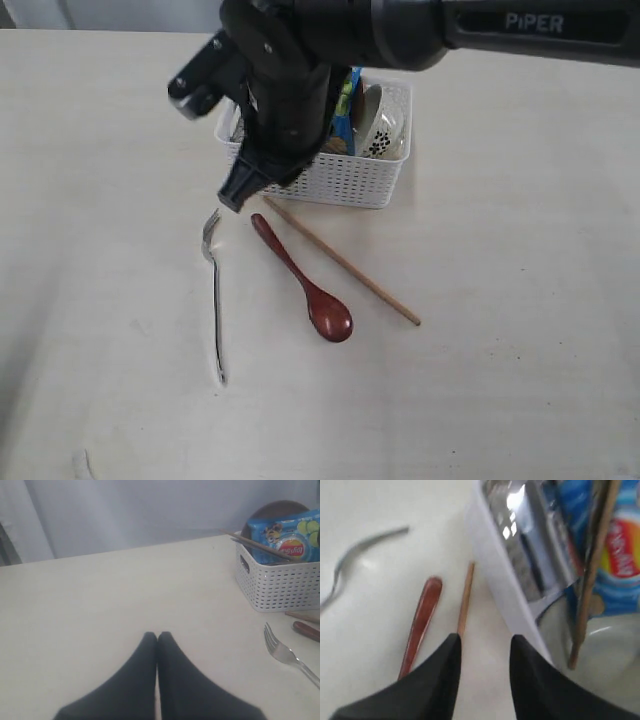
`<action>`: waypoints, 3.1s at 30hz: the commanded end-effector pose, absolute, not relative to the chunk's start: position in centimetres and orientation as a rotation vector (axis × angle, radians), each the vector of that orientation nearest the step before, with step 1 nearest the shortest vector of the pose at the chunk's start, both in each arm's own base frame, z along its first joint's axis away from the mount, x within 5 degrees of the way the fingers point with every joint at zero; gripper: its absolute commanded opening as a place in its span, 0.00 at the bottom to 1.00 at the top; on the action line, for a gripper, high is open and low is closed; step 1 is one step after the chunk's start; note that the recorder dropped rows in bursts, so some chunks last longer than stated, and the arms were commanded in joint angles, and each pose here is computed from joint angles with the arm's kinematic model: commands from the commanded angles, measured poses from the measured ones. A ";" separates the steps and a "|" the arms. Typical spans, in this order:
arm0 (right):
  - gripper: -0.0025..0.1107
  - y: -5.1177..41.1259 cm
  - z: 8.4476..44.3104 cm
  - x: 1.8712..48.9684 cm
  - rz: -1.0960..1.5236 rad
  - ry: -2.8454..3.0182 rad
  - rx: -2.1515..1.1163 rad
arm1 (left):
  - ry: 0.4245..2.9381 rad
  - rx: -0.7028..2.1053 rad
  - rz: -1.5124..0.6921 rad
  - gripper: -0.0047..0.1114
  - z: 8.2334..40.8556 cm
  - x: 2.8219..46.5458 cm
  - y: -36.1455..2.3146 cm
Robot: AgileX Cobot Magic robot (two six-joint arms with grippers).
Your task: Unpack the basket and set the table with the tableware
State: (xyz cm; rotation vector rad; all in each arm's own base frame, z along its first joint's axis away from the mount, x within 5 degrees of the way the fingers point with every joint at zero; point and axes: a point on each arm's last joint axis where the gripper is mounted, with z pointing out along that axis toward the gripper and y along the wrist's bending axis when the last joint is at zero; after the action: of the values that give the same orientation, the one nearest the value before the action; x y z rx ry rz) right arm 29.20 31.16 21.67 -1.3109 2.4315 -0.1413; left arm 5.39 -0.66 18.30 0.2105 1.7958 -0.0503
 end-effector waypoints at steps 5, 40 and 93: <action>0.32 32.5 25.8 33.2 -0.099 2.317 -1.032 | 1.790 0.206 -0.051 0.04 18.4 5.4 -0.6; 0.05 35.1 17.3 37.8 -0.419 2.315 -1.137 | 1.789 0.207 -0.048 0.04 18.5 5.4 -0.6; 0.29 35.3 17.3 37.8 -0.439 2.241 -1.298 | 1.789 0.211 -0.045 0.04 18.5 5.4 -0.6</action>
State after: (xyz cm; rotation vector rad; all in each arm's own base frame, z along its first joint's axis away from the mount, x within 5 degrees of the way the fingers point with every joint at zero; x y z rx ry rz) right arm 37.51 35.47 17.74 -1.3105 2.2299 -0.4201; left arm 5.39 -0.66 18.30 0.2105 1.7958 -0.0503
